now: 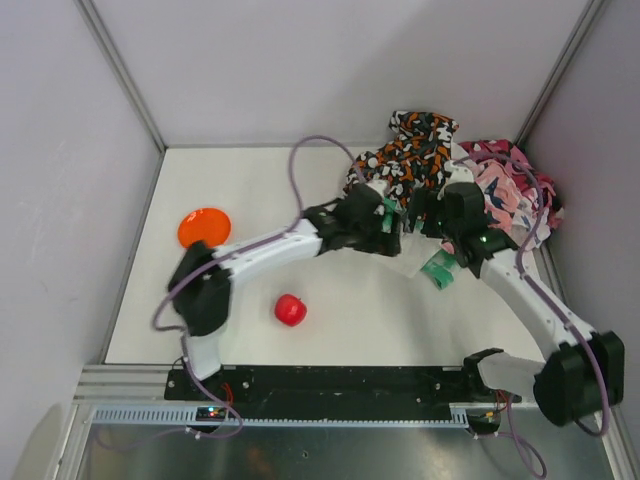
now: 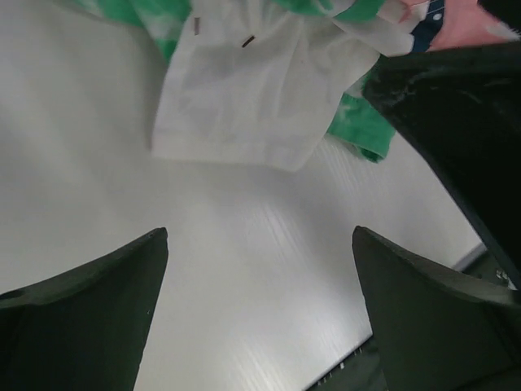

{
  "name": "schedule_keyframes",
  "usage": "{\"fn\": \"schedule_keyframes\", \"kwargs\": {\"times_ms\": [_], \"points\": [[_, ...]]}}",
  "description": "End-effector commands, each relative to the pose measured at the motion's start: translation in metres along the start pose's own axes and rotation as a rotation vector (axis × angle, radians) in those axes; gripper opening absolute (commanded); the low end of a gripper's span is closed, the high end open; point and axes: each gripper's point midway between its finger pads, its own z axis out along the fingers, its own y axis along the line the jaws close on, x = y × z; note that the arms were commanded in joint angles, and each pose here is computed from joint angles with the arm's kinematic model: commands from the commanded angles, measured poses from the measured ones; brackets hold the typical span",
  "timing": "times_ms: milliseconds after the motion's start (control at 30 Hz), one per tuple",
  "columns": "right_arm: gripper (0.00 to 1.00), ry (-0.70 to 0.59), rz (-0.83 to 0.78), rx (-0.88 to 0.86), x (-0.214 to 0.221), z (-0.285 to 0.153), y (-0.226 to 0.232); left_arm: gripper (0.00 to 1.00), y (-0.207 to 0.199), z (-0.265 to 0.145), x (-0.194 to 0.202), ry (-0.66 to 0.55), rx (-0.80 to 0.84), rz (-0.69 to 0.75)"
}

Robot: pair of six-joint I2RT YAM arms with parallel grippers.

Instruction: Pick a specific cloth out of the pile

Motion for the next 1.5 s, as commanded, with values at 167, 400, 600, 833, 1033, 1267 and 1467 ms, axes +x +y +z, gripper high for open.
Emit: {"fn": "schedule_keyframes", "kwargs": {"times_ms": [167,400,600,833,1033,1267,1467], "points": [[0.96,0.084,0.276,0.07,-0.012,0.05,-0.044,1.0,-0.043,0.11,0.006,0.049,0.028,0.093],[0.98,0.032,0.331,0.144,-0.025,0.045,-0.077,1.0,-0.059,0.169,0.017,0.057,0.064,0.057],[0.98,0.052,0.335,0.183,-0.02,0.041,-0.092,0.74,-0.058,0.185,0.016,0.023,0.037,0.027],[0.98,0.067,0.287,0.205,-0.016,0.04,-0.098,0.12,-0.044,0.133,-0.014,-0.082,-0.057,0.053],[0.99,0.041,0.246,0.193,-0.024,0.03,-0.096,0.15,-0.045,0.071,-0.034,-0.139,-0.047,0.095],[0.99,0.043,0.213,0.184,-0.024,0.019,-0.089,0.28,-0.05,0.047,-0.034,-0.129,-0.002,0.119],[0.99,0.042,0.169,0.154,-0.024,0.01,-0.074,0.35,-0.053,0.051,-0.026,-0.084,0.016,0.126]]}}
